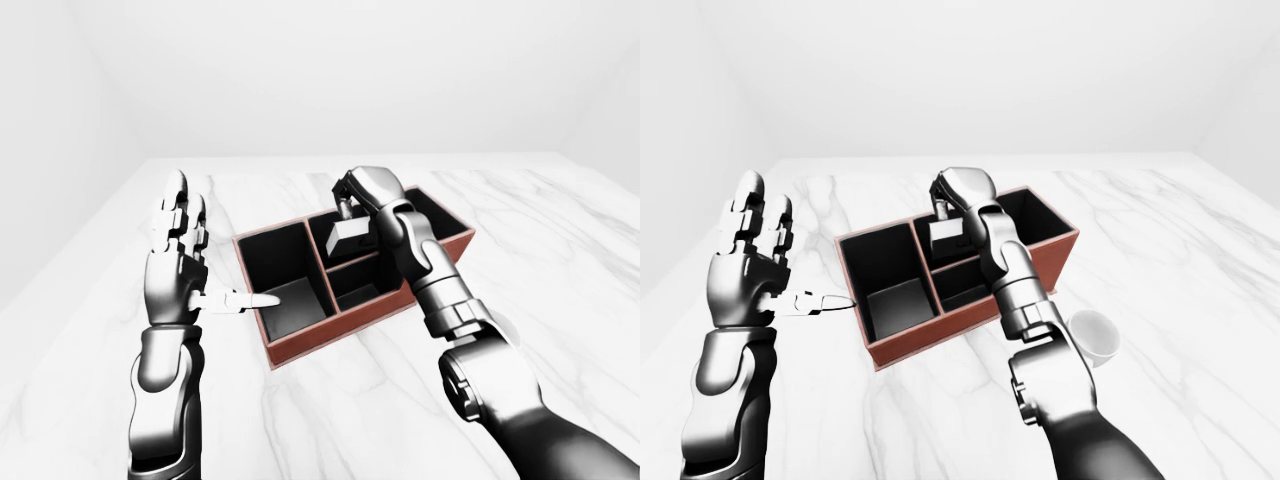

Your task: Pick up the book and place it in the front compartment of the caddy.

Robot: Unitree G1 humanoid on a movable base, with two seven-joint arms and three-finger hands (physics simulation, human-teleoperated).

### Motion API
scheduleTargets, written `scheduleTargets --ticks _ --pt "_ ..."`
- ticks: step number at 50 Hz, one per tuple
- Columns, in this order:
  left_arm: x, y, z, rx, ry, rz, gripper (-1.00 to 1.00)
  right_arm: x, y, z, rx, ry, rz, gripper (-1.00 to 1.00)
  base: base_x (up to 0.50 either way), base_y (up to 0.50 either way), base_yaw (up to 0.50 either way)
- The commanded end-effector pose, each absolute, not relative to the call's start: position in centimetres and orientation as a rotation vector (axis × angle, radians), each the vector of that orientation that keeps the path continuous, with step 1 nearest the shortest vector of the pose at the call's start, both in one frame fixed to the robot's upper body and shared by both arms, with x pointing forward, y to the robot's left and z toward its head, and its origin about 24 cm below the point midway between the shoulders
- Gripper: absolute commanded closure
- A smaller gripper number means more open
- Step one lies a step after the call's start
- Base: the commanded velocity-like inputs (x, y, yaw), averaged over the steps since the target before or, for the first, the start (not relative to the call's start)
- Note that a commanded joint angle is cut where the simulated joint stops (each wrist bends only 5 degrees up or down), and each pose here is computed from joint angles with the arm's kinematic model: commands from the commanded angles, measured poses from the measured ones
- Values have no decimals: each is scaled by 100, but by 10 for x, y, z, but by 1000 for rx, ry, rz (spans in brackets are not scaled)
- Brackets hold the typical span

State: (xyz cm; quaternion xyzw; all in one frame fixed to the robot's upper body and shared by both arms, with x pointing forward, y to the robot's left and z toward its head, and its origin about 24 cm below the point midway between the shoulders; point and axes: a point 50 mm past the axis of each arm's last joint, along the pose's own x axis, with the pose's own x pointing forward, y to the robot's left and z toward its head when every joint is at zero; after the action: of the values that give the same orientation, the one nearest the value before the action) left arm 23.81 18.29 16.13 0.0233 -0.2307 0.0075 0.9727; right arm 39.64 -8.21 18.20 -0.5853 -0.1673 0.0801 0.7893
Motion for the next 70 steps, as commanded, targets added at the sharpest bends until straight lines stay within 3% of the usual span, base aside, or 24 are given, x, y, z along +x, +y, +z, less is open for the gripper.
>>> scheduleTargets --ticks 1,70 --pt "239 183 160 47 -459 15 -100 400 -83 186 -1255 -380 126 100 0 0 0" --pt "239 184 161 46 -464 20 -100 410 -70 178 -1302 -360 116 100 0 0 0"
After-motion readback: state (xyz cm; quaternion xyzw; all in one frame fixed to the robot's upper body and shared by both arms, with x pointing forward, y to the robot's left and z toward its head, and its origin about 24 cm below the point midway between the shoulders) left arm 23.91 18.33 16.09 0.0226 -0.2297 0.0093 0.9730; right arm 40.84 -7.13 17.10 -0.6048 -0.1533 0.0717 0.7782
